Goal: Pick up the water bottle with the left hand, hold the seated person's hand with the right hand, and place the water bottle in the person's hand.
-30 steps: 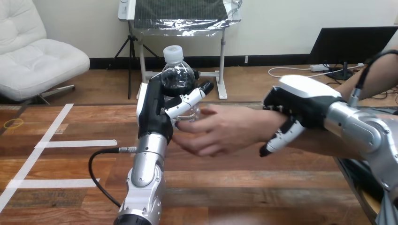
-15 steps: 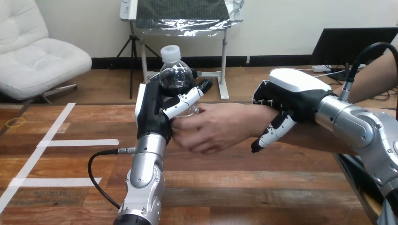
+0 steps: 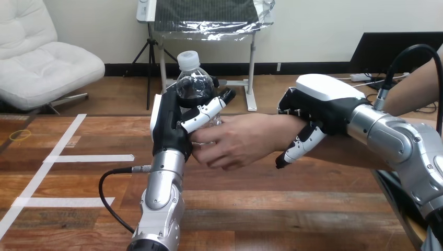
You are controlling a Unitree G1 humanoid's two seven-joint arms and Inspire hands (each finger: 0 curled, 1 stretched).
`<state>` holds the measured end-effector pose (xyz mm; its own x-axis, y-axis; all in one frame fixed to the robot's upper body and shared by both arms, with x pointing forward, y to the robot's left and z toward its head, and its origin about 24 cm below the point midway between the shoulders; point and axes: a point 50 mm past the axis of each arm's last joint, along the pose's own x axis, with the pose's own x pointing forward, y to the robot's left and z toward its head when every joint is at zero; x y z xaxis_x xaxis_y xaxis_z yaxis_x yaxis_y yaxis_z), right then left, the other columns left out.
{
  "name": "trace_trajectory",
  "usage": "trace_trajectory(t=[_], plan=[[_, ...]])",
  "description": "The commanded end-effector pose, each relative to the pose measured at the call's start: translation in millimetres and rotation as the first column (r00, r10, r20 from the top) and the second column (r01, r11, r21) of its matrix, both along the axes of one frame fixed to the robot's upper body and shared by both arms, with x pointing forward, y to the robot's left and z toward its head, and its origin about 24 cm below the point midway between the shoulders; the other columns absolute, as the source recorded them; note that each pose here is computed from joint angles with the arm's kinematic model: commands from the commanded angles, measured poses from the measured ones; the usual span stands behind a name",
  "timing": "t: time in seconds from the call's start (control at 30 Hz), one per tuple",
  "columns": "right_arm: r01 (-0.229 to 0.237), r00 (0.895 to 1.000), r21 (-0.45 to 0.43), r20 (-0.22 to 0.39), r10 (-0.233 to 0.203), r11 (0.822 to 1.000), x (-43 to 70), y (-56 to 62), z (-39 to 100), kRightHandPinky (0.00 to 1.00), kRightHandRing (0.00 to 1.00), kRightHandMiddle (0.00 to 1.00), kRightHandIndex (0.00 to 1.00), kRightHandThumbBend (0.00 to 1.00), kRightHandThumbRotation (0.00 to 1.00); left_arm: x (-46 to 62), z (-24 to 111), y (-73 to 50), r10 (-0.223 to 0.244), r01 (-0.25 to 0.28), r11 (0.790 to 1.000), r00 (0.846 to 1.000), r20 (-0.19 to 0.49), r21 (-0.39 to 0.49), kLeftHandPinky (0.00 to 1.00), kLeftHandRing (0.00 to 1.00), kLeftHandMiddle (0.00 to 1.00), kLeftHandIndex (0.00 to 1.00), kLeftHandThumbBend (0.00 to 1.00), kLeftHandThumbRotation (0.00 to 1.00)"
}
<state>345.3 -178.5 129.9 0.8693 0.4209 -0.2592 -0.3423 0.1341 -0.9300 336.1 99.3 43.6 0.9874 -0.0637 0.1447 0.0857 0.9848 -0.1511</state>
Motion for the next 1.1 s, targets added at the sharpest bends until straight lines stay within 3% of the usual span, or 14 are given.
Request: trace_trajectory(t=[0.0, 1.07], plan=[[-0.033, 0.998, 0.040, 0.058, 0.031, 0.999, 4.7, 12.7, 14.5, 0.20, 0.25, 0.32, 0.32, 0.93, 0.20, 9.4, 31.2, -27.2, -0.082, 0.084, 0.996, 0.989, 0.121, -0.010, 0.32, 0.36, 0.40, 0.46, 0.62, 0.00], [-0.014, 0.999, 0.036, 0.043, 0.012, 0.999, 2.1, 11.8, 12.5, 0.20, 0.26, 0.33, 0.33, 0.92, 0.19, -1.2, 19.0, -40.5, -0.117, 0.122, 0.989, 0.991, 0.071, -0.082, 0.32, 0.35, 0.38, 0.45, 0.64, 0.00]])
